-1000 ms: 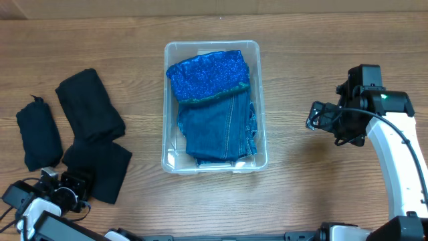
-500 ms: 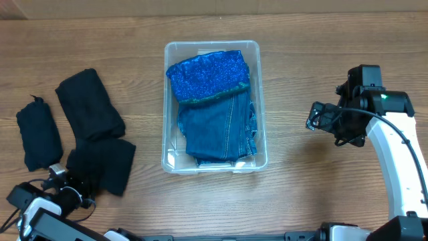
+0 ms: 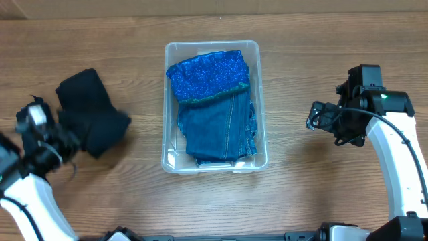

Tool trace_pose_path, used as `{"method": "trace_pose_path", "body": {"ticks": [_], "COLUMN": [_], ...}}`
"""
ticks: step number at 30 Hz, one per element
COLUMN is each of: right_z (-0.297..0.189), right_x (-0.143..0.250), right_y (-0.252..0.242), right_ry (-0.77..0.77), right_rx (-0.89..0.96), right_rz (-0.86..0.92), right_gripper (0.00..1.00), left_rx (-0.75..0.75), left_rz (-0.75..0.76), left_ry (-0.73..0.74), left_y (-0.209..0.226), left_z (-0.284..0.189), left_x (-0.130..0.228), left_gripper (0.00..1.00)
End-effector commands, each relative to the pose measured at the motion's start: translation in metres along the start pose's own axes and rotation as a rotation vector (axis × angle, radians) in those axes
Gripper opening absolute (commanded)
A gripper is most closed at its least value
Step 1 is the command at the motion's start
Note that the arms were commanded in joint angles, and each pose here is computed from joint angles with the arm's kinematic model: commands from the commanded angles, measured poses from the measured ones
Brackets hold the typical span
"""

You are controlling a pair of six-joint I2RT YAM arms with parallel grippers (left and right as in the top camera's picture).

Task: Pack container
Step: 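Lift the black cloth and carry it into the container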

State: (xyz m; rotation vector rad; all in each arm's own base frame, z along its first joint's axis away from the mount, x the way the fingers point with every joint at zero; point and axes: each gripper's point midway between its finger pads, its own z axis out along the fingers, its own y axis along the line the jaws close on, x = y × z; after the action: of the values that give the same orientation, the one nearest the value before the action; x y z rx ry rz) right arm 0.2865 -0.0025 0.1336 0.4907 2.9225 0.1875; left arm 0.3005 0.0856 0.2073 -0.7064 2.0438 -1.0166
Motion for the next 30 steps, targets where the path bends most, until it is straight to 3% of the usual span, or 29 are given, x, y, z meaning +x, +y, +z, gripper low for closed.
{"method": "trace_pose_path", "body": {"ticks": [1, 6, 11, 17, 30], "right_z": [-0.005, -0.005, -0.005, -0.005, -0.005], "right_x": [-0.006, -0.006, -0.006, -0.005, -0.004], "right_y": [0.0, 0.0, 0.0, 0.0, 0.0], "right_ry": [-0.024, -0.024, -0.023, -0.022, -0.019], "right_rx": [0.001, 0.001, 0.001, 0.001, 0.003], "right_rz": [0.004, 0.004, 0.004, 0.004, 0.004], "right_gripper": [1.0, 1.0, 1.0, 1.0, 1.0], "left_rx": [0.181, 0.248, 0.216, 0.157, 0.079], "left_rz": [0.234, 0.434, 0.533, 0.537, 0.446], "left_ry": [0.068, 0.191, 0.345, 0.622, 0.938], "left_y": [-0.106, -0.181, -0.201, -0.179, -0.11], "left_z": [0.007, 0.036, 0.073, 0.121, 0.168], "left_x": [-0.003, 0.036, 0.103, 0.179, 0.24], "left_gripper": [0.04, 0.04, 0.04, 0.04, 0.04]}}
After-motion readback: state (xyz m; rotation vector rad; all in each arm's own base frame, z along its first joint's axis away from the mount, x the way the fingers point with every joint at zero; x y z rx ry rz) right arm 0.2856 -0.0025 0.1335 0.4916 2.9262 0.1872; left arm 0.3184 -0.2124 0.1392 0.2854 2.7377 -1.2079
